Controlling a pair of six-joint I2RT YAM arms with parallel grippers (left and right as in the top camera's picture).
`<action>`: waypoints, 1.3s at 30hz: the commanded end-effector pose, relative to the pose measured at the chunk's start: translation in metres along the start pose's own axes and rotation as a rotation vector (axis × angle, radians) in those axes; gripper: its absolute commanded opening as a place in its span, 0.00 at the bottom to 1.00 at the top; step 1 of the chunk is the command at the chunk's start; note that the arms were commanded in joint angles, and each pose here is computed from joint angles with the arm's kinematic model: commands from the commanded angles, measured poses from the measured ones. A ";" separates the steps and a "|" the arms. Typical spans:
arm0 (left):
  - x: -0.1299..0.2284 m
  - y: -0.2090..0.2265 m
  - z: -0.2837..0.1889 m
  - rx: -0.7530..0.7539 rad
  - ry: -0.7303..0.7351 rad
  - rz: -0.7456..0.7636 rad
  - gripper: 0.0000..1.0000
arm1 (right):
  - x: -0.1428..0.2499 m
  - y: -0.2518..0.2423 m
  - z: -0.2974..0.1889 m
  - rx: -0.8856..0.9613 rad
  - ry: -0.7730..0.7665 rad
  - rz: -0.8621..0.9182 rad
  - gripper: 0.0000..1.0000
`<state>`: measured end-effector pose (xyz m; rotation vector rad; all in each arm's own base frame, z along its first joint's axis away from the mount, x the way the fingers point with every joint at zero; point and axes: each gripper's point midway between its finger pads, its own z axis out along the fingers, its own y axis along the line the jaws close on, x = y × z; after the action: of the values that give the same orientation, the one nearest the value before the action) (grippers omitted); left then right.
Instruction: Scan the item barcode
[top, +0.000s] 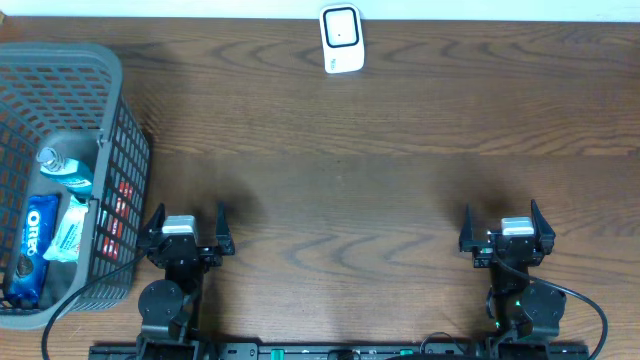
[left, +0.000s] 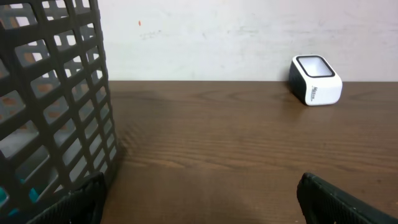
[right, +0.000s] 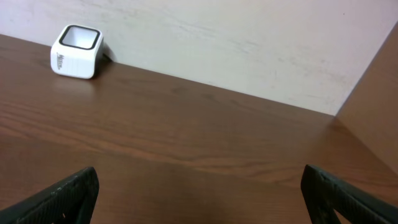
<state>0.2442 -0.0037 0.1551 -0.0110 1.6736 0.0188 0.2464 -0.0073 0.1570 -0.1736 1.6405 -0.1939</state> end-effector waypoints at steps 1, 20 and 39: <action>0.018 0.001 0.001 -0.002 0.049 0.022 0.98 | 0.001 -0.001 0.000 0.006 0.002 0.013 0.99; 0.018 0.001 0.001 -0.002 0.049 0.022 0.98 | 0.001 -0.001 0.000 0.005 0.002 0.013 0.99; 0.007 -0.004 0.000 0.026 0.025 0.018 0.98 | 0.001 -0.001 0.000 0.006 0.002 0.013 0.99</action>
<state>0.2442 -0.0050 0.1554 -0.0053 1.6730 0.0123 0.2464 -0.0073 0.1570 -0.1736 1.6405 -0.1939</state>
